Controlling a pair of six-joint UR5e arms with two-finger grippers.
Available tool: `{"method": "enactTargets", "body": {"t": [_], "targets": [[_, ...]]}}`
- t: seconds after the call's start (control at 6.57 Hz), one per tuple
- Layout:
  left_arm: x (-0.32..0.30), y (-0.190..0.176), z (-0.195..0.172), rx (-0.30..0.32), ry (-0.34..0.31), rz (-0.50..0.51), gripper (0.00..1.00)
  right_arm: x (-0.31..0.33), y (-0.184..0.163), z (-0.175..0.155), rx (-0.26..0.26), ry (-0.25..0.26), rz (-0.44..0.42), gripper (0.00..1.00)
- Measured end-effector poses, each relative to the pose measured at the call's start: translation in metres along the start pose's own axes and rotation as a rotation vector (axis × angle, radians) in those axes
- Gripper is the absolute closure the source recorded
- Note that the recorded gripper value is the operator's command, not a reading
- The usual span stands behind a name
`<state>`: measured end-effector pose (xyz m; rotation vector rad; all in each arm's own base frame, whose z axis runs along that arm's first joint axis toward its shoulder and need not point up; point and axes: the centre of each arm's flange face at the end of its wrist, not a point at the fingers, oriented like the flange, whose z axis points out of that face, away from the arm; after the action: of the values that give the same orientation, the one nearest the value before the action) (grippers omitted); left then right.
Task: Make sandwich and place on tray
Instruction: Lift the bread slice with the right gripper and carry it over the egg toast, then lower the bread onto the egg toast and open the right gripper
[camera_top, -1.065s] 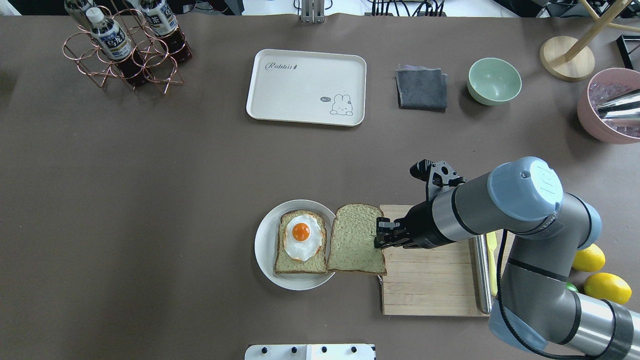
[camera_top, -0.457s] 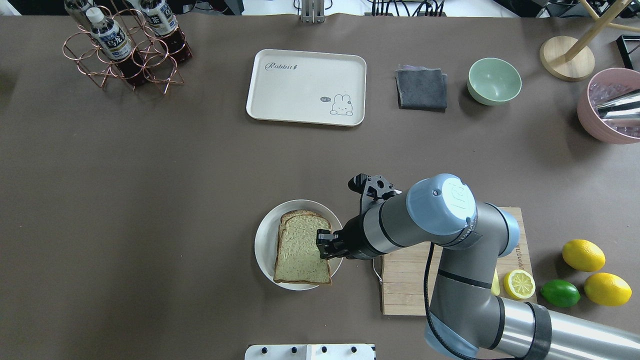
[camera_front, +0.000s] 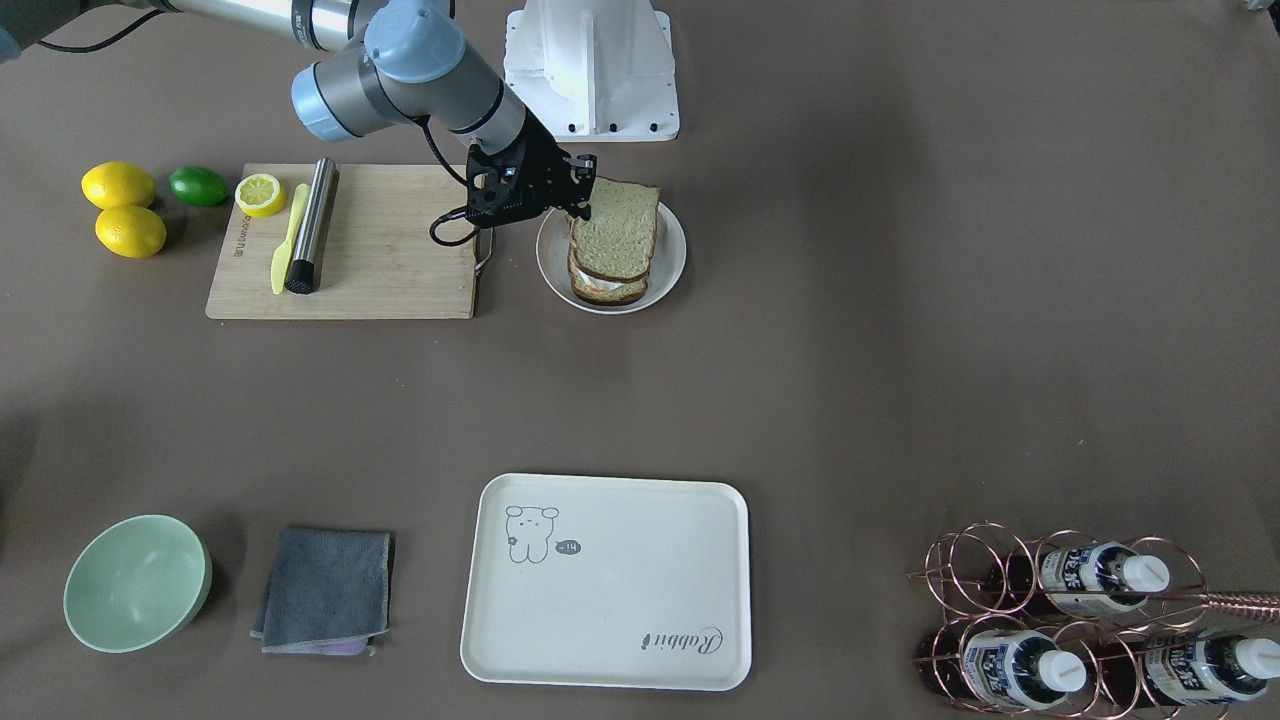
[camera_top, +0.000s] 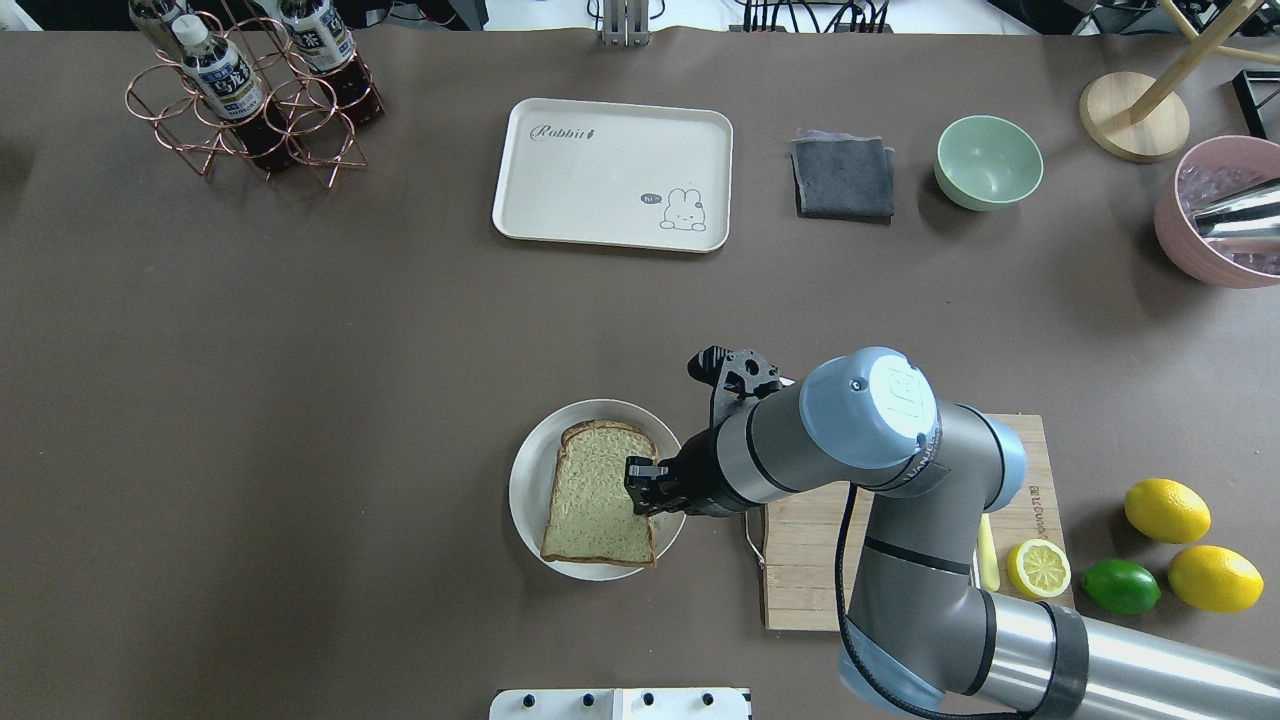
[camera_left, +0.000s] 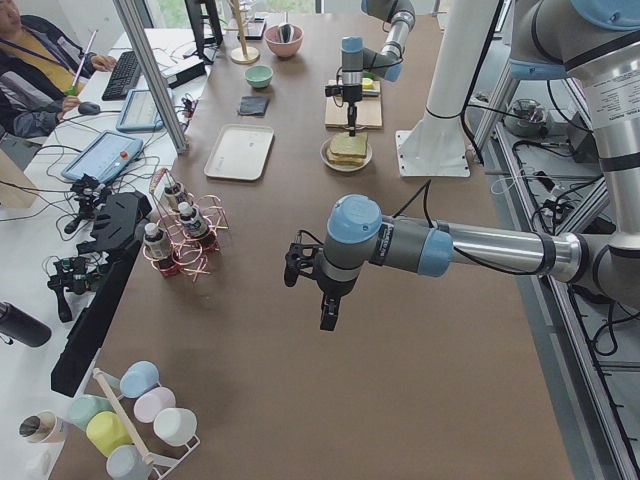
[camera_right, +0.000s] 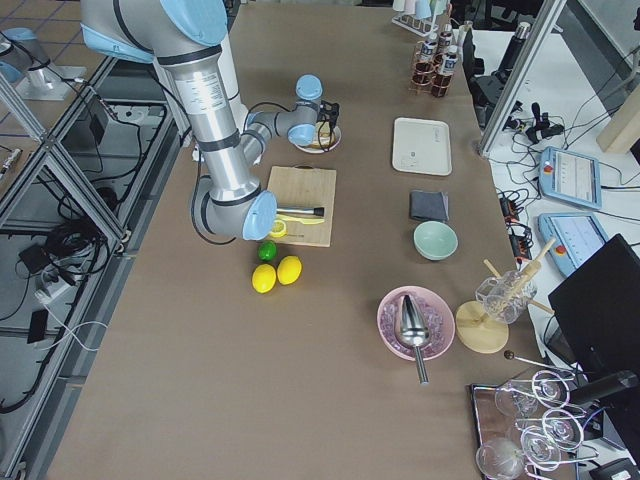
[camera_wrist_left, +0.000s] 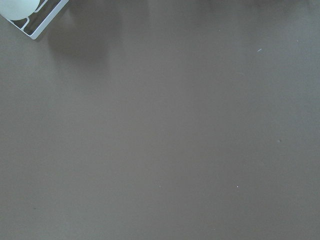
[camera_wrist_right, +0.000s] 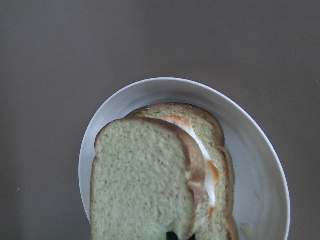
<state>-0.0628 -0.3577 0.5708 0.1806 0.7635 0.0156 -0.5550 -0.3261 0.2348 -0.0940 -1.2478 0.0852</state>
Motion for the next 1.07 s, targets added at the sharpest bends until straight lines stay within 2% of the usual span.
{"method": "enactTargets", "body": {"t": [0.15, 0.46, 0.61, 1.07], "targets": [[-0.0003, 0.0001, 0.0001, 0.0, -0.001, 0.0, 0.02, 0.0017, -0.0017, 0.0019, 0.002, 0.005, -0.004, 0.91], [-0.0011, 0.0007, 0.0004, -0.001, -0.001, -0.002, 0.02, 0.0038, -0.0036, 0.0042, 0.004, 0.012, -0.002, 0.44], [-0.0016, 0.0008, 0.001, -0.002, -0.001, -0.003, 0.02, 0.0042, -0.0042, 0.0052, 0.005, 0.014, 0.0, 0.0], [-0.0018, 0.0001, 0.0021, -0.004, -0.001, -0.005, 0.02, 0.003, -0.0087, -0.0019, 0.015, 0.008, 0.011, 0.0]]}}
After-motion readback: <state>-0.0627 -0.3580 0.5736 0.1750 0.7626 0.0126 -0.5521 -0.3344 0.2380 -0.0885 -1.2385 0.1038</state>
